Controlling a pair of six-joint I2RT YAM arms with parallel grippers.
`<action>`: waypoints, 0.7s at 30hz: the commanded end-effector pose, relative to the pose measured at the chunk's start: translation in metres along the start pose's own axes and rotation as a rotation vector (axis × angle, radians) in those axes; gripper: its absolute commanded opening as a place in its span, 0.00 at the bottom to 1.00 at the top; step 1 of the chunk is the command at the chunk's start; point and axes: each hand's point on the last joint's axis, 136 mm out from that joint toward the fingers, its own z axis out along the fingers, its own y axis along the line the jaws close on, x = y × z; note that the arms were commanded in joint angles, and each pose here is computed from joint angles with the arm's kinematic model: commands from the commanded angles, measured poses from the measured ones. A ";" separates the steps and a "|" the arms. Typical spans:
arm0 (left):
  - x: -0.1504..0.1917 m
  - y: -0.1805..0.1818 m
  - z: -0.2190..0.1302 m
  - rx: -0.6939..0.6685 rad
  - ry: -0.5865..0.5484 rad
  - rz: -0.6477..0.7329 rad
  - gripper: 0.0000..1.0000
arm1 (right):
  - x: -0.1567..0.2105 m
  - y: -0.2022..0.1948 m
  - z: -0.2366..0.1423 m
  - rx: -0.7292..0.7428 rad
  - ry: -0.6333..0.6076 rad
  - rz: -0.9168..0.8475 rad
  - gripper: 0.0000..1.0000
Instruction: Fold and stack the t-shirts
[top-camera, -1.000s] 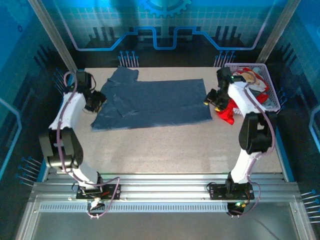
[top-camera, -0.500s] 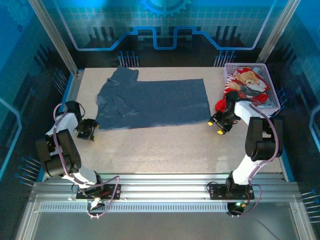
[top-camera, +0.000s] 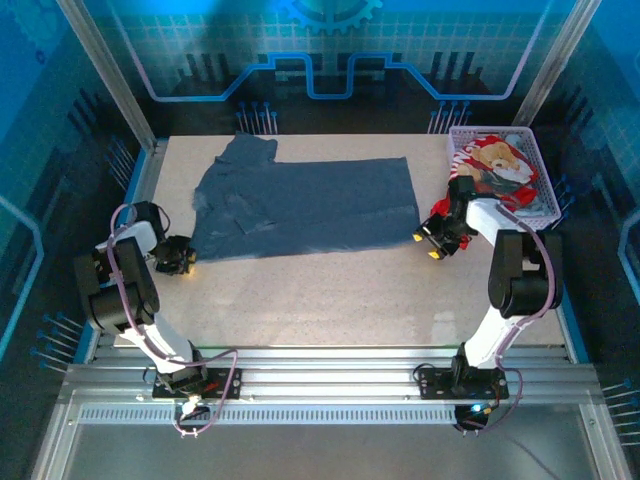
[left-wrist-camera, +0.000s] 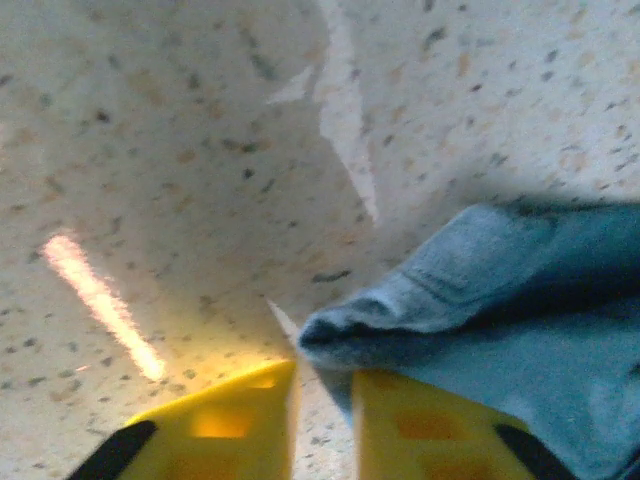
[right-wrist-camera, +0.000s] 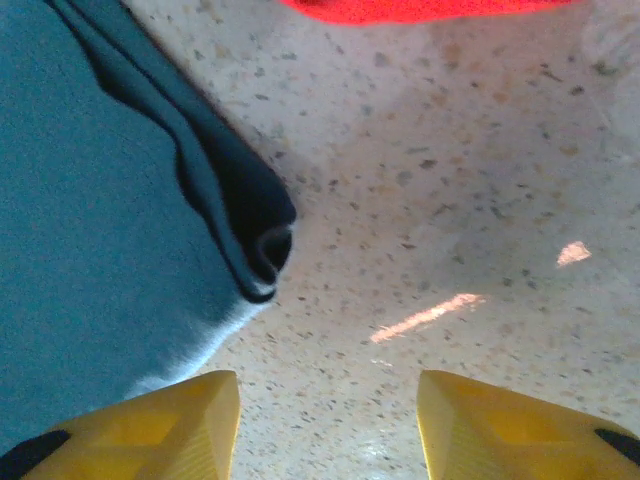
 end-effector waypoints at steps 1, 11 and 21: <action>-0.015 -0.012 -0.001 0.020 -0.031 0.023 0.14 | -0.006 0.008 0.008 0.032 -0.009 0.009 0.49; -0.026 -0.008 0.000 -0.018 -0.045 0.033 0.00 | -0.015 0.002 0.032 0.179 0.005 -0.004 0.19; -0.010 0.027 -0.025 -0.101 -0.071 0.008 0.00 | 0.012 -0.022 0.006 0.318 -0.019 -0.093 0.00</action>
